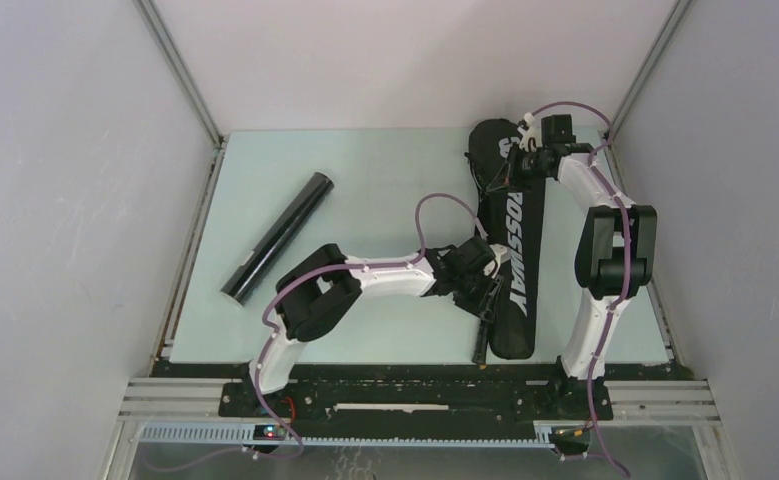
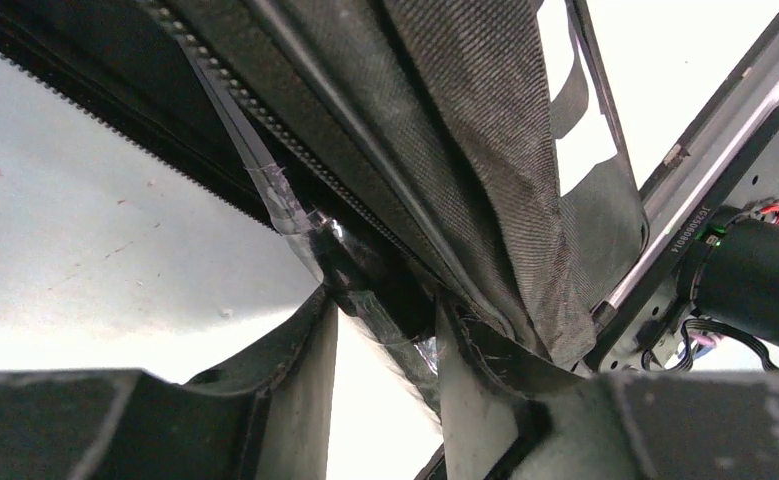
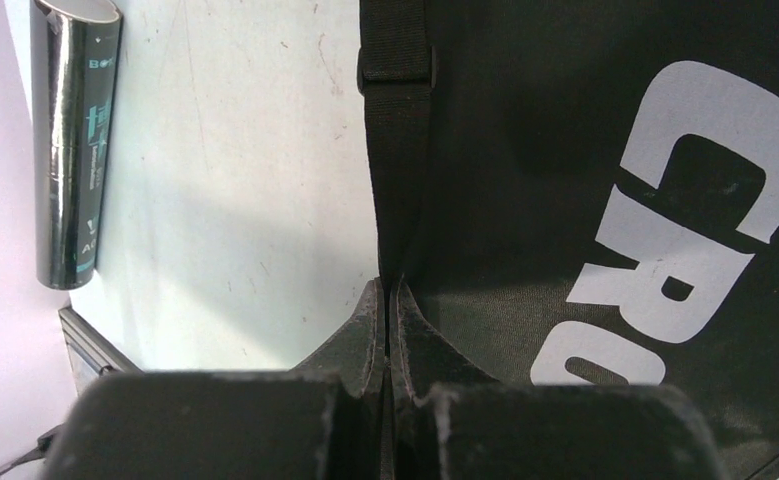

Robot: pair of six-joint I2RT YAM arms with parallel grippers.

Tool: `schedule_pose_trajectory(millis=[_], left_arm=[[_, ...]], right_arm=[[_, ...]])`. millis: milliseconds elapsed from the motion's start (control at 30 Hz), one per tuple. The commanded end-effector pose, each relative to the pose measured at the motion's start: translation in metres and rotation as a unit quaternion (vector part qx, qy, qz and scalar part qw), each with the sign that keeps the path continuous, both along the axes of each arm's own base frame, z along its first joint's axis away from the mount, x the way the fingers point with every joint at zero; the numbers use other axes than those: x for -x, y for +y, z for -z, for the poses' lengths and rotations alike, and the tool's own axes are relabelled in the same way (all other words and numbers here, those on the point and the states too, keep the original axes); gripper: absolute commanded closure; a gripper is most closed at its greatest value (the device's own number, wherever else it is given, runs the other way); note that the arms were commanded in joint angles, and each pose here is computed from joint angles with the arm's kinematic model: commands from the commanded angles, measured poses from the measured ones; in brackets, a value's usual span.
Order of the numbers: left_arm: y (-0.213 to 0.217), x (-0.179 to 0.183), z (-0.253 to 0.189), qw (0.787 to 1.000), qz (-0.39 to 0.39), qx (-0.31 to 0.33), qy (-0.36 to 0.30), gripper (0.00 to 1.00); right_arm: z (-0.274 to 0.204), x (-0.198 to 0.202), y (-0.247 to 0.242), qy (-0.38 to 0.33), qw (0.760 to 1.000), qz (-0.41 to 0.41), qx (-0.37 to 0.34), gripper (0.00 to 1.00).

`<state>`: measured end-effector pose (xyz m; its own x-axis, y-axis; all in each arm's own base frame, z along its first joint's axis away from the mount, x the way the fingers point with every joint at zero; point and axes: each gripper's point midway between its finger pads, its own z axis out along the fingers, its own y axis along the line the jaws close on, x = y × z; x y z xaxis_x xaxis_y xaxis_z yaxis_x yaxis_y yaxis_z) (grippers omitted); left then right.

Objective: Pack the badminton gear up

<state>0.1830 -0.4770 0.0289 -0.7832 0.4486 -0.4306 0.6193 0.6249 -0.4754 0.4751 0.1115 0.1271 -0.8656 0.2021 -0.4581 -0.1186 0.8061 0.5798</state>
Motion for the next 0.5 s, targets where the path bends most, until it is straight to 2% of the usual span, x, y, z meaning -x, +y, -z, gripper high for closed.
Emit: schedule_pose_trajectory(millis=[0,67,100,467], left_arm=[[0.024,-0.010,0.020,0.998,-0.013,-0.042,-0.039,0.82],[0.027,-0.016,0.016,0.998,-0.018,-0.041,-0.050,0.96],[0.029,-0.020,0.014,0.997,-0.023,-0.040,-0.056,0.99],[0.030,-0.064,-0.025,0.992,-0.033,-0.006,-0.119,1.00]], right_arm=[[-0.028,-0.001,-0.004,-0.048,0.998,-0.022,0.016,1.00],[-0.026,0.001,-0.006,-0.047,0.998,-0.026,0.022,1.00],[-0.024,0.003,-0.006,-0.045,0.998,-0.028,0.024,1.00],[-0.002,0.029,-0.004,-0.021,0.999,-0.022,0.013,1.00]])
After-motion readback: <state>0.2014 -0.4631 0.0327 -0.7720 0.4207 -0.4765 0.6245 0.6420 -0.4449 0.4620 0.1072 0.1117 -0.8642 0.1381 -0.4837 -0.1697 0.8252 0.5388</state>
